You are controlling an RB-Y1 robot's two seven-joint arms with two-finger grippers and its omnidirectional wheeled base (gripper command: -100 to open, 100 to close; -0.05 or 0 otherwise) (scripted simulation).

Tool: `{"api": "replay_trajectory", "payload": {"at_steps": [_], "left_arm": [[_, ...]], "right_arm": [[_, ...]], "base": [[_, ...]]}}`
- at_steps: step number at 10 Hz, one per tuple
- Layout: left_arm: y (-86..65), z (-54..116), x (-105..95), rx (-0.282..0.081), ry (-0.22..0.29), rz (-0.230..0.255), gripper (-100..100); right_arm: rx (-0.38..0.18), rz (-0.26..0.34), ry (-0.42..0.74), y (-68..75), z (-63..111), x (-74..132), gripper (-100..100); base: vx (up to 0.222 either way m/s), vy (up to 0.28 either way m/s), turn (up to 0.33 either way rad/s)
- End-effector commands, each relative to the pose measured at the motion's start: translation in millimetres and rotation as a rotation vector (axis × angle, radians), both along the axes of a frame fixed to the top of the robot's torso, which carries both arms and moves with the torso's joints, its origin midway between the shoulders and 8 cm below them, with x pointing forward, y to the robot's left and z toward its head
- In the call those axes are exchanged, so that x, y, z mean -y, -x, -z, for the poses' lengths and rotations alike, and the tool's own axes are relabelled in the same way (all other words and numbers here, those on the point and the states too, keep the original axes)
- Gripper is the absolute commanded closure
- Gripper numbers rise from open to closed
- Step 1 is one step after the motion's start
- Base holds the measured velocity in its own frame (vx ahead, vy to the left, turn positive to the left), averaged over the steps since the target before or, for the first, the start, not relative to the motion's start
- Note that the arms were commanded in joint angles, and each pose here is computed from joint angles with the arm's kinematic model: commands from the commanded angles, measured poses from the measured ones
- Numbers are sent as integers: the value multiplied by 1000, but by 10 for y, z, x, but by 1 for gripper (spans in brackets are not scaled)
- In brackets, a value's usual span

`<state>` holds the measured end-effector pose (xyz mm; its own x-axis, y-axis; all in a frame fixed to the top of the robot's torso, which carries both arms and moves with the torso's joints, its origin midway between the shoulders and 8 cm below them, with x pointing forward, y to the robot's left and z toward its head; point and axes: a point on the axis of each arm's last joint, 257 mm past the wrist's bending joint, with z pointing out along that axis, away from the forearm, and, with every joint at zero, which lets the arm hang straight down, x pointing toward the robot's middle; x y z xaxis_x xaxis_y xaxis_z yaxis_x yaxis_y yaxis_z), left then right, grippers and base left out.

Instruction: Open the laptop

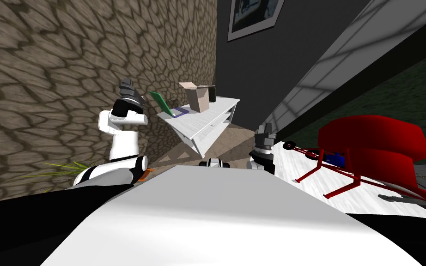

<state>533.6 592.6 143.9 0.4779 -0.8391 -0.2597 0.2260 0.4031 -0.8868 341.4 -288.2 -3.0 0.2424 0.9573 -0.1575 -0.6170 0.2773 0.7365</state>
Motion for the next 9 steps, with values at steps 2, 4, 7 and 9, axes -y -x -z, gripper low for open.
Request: {"api": "replay_trajectory", "payload": {"at_steps": [2, 4, 7, 9], "left_arm": [[188, -274, -694, 17, 134, -101, -100], [256, -245, -979, 6, 210, -147, -100], [333, -244, -1204, 7, 279, -183, -100], [414, -168, -1447, 2, 357, -221, -100]], "right_arm": [[0, 0, 0, 0, 0, 0, 0], [0, 0, 0, 0, 0, 0, 0], [0, 0, 0, 0, 0, 1, 0], [0, 0, 0, 0, 1, 1, 0]], "base": [[118, -134, -36], [119, -100, -9], [70, -51, -2], [153, -116, 13]]}}
